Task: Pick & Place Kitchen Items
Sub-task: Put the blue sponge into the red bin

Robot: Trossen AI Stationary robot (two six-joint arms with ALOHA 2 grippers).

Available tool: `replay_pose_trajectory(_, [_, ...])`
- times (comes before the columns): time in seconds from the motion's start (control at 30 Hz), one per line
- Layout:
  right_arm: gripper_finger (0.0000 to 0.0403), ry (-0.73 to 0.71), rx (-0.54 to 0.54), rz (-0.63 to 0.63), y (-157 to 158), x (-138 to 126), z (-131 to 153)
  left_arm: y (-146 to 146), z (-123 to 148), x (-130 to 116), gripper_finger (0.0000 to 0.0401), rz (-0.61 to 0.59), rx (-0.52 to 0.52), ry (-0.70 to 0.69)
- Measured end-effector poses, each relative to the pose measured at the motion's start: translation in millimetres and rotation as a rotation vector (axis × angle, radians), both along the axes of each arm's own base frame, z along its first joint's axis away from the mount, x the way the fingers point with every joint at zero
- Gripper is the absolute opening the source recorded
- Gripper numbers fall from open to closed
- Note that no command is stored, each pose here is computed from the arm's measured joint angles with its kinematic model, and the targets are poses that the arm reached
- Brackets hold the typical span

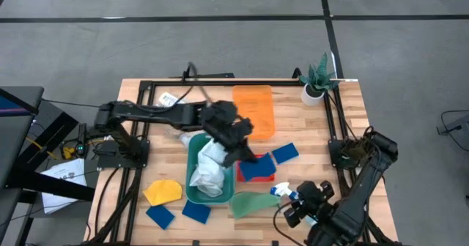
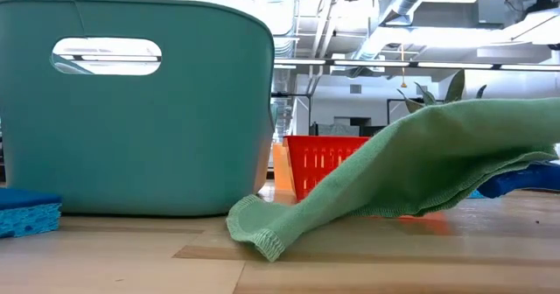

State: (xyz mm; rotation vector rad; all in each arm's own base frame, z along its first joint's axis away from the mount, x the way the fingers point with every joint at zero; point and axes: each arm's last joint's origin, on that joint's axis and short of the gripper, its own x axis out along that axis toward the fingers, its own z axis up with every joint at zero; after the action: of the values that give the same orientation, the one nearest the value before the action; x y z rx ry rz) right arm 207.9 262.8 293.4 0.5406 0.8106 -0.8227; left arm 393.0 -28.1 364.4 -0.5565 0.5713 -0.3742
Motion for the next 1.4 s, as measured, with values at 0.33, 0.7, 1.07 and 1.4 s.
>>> replay_pose_trajectory(0.33, [0.0159, -0.025, 0.033, 0.032, 14, -23, 3, 30, -42, 46, 0.0002, 0.020, 0.141, 0.293])
replay_pose_trajectory(0.7, [0.0159, -0.040, 0.050, 0.021, 17, -28, 3, 20, -107, 71, 0.0003, -0.022, 0.289, 0.425])
replay_pose_trajectory(1.07, [0.0159, -0.039, 0.045, 0.012, 15, -24, 3, 20, -129, 75, 0.0003, -0.036, 0.363, 0.479])
replay_pose_trajectory(1.4, [0.0159, -0.039, 0.044, 0.003, 13, -21, 3, 13, -136, 74, 0.0004, -0.070, 0.405, 0.467])
